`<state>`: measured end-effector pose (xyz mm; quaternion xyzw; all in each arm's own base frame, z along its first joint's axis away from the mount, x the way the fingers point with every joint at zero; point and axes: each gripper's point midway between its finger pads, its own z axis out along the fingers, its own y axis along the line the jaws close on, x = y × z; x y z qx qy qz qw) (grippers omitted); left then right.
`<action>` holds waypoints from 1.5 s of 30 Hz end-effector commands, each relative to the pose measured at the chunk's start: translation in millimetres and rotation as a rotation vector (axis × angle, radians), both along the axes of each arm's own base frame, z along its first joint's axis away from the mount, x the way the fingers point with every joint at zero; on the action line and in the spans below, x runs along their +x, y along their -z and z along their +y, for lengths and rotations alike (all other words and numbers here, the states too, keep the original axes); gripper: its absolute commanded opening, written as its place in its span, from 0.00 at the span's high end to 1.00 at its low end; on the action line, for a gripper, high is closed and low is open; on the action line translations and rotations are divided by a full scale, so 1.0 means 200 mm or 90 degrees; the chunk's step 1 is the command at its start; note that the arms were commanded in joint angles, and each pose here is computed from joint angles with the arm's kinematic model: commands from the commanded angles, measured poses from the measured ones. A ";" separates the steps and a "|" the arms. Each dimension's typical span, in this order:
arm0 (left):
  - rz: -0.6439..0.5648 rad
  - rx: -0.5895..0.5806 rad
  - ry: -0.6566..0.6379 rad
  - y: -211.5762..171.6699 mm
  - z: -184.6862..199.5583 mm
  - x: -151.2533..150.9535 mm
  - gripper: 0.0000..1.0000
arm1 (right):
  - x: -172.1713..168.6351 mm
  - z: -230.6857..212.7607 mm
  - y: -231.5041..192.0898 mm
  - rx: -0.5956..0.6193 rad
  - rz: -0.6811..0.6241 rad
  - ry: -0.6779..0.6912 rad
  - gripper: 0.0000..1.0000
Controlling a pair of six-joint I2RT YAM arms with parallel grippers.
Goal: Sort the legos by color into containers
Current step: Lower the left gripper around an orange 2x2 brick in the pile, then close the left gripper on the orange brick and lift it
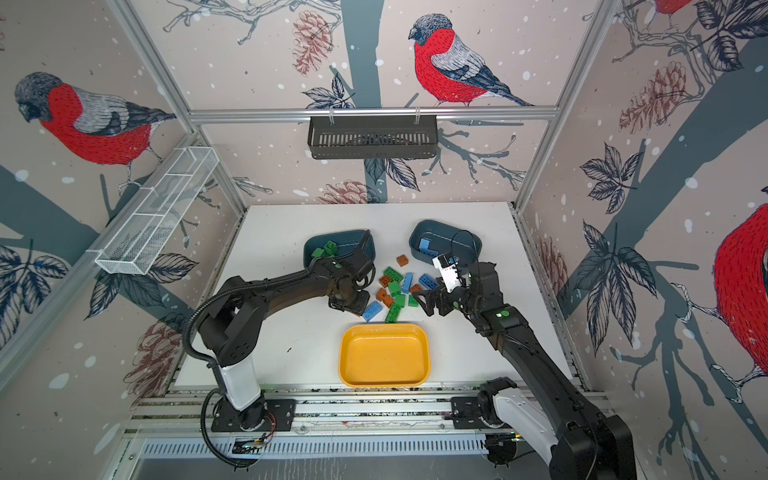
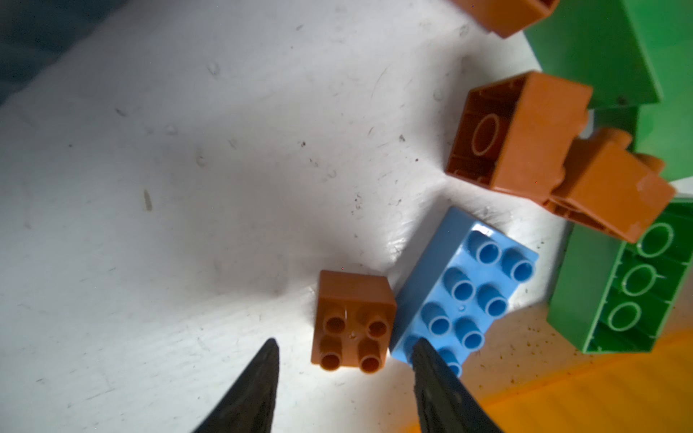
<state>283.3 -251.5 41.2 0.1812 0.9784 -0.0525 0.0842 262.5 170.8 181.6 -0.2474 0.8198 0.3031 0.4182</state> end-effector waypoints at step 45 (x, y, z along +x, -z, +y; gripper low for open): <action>0.009 0.047 0.080 -0.14 -0.04 0.08 0.47 | 0.00 0.16 0.13 -0.018 0.014 -0.064 0.01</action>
